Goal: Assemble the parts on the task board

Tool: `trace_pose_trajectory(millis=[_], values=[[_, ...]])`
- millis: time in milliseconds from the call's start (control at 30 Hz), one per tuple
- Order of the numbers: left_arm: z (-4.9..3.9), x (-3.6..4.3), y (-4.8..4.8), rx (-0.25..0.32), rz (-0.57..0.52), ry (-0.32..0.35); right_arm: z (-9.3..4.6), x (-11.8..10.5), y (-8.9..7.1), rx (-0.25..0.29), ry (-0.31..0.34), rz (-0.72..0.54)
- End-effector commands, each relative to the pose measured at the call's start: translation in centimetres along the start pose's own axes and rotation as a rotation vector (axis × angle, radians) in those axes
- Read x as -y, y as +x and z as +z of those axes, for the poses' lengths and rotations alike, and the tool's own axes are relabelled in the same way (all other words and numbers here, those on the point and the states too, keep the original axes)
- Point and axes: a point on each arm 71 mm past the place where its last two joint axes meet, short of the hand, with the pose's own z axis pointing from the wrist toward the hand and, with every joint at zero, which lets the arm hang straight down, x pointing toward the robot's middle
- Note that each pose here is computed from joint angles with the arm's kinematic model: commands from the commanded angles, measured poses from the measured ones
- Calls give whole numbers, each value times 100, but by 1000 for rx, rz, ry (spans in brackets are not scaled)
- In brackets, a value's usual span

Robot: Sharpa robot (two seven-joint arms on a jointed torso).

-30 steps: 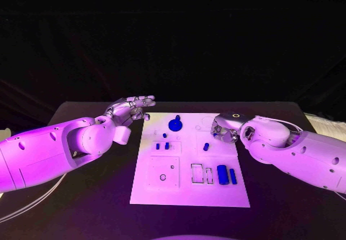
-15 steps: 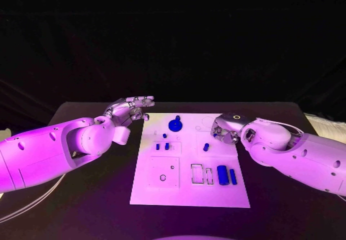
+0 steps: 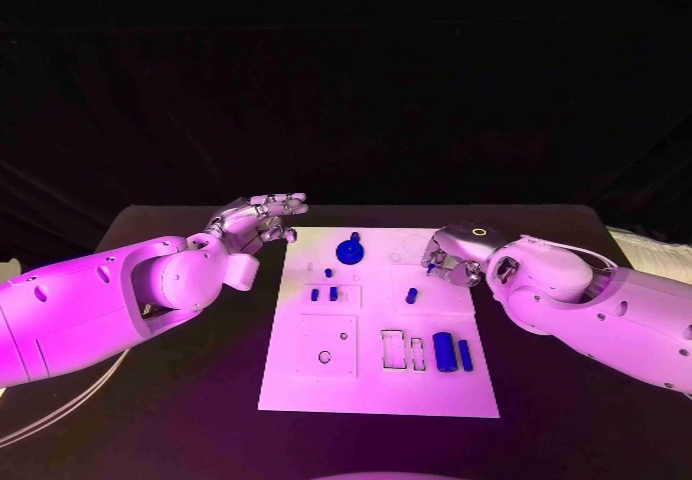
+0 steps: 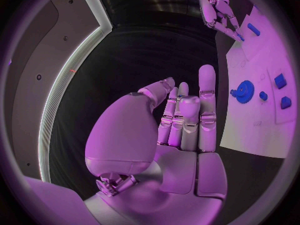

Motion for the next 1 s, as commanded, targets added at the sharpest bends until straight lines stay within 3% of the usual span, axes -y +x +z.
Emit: trace_pose_trajectory(millis=[33, 333, 700, 867, 1000], values=[[1, 4, 7, -12, -3, 3, -24, -26, -55, 37, -12, 13], [0, 2, 5, -14, -4, 1, -100, -144, -164, 73, -49, 48], [2, -9, 28, -21, -6, 0, -180, -787, -316, 110, -223, 122], [5, -15, 52, -27, -8, -2, -166, -1026, -274, 97, -282, 146], [7, -20, 75, -33, -10, -2, -126, -1184, -148, 68, -316, 168]])
